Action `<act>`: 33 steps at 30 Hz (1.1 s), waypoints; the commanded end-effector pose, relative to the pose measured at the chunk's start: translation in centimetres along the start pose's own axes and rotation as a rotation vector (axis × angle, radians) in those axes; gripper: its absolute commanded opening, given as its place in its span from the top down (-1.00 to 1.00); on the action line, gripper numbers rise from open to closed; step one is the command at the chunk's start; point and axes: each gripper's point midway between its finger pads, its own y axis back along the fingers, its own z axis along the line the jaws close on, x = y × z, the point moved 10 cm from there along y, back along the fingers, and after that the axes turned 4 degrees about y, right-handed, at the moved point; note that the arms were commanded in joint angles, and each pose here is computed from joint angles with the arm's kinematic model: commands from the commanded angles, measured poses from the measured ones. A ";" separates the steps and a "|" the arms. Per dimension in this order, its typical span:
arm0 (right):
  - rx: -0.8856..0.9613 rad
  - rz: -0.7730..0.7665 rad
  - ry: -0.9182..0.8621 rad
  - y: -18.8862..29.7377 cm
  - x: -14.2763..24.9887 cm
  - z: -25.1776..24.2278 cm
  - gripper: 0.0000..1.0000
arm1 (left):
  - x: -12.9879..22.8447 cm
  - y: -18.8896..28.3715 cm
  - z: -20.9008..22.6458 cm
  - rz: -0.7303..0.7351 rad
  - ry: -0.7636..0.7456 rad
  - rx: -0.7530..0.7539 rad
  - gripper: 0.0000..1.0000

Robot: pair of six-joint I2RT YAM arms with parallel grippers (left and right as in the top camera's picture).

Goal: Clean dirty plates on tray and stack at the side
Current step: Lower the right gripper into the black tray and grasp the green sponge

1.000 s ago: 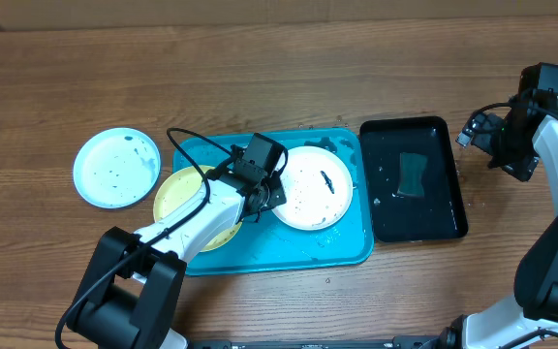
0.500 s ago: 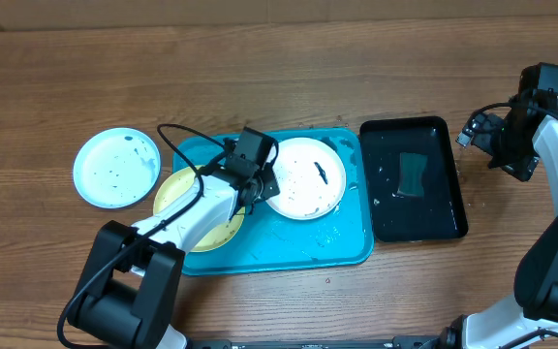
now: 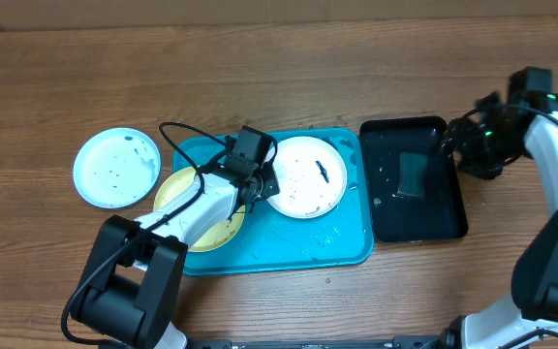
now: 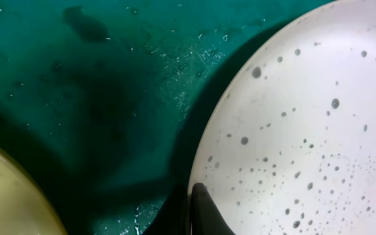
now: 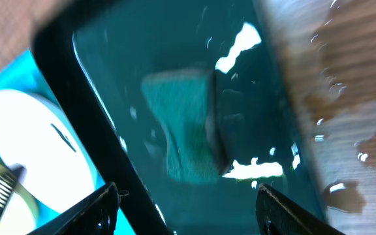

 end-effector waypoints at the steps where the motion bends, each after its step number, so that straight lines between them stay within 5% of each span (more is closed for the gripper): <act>1: 0.115 0.030 0.144 -0.7 0.8 2.4 -0.37 | -0.4 -0.4 0.0 0.010 -0.012 0.005 0.90; 12: 0.418 -0.032 0.259 -4.8 2.3 5.0 -0.38 | -0.4 -0.4 0.0 0.016 -0.035 0.011 0.86; 20: 0.339 -0.068 0.252 -7.7 2.8 4.2 -0.36 | -0.4 -0.4 0.0 0.015 -0.035 0.012 0.66; 33: 0.308 -0.099 0.255 -9.8 3.4 3.3 -0.22 | -0.3 -0.3 -0.1 0.031 -0.056 0.031 0.67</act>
